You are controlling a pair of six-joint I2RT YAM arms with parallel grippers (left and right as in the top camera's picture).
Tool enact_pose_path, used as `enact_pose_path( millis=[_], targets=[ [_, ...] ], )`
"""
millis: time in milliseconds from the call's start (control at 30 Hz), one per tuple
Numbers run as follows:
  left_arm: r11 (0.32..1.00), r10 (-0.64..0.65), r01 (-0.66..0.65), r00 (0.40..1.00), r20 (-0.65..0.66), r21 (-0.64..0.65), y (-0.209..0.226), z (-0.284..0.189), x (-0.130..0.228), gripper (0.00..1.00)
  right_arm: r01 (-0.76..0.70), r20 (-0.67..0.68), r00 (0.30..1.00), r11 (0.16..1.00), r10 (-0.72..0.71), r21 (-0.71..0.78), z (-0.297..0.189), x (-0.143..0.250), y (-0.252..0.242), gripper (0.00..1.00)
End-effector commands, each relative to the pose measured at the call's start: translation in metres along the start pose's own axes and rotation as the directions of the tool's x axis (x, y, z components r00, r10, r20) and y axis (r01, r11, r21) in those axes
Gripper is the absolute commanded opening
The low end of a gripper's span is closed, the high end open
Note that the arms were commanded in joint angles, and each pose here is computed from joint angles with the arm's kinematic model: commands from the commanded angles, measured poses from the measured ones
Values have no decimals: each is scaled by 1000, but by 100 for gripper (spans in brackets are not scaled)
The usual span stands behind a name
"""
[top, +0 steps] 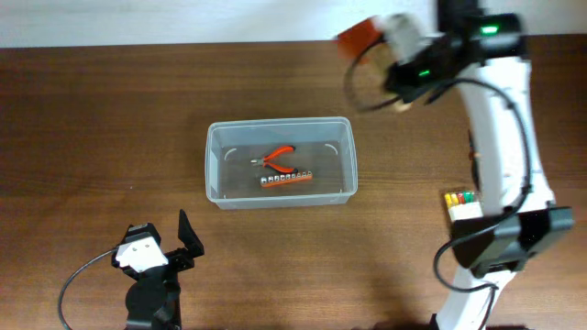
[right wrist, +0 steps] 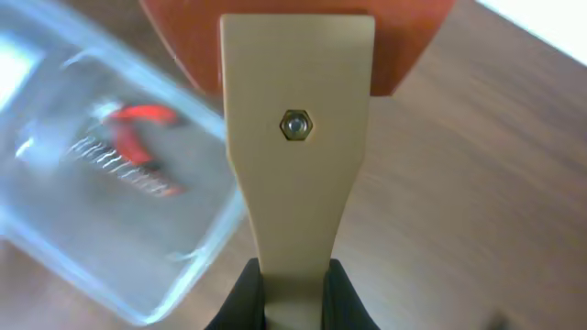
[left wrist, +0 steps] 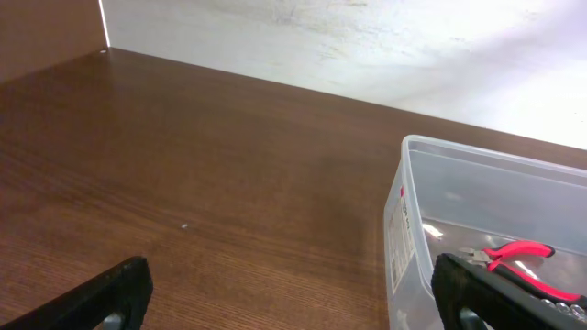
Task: Pack container
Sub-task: 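Carry the scraper into the container and release it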
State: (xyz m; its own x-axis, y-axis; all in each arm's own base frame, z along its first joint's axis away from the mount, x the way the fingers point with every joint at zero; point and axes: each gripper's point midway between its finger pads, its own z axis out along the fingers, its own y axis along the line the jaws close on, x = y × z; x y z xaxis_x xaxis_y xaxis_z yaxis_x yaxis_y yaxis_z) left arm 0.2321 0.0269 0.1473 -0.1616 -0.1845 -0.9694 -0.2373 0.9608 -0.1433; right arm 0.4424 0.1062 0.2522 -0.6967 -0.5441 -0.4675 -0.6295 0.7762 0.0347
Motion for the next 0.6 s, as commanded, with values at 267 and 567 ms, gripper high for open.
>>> enact_pose_path(
  millis=[267, 567],
  targets=[
    [1000, 9, -9, 1000, 2, 0, 0, 0, 1, 99, 541, -96, 829, 834, -550, -110, 25, -15, 153, 4],
    [1000, 9, -9, 1000, 2, 0, 0, 0, 1, 99, 616, -199, 743, 769, -639, -170, 76, -2, 165, 4]
  ],
)
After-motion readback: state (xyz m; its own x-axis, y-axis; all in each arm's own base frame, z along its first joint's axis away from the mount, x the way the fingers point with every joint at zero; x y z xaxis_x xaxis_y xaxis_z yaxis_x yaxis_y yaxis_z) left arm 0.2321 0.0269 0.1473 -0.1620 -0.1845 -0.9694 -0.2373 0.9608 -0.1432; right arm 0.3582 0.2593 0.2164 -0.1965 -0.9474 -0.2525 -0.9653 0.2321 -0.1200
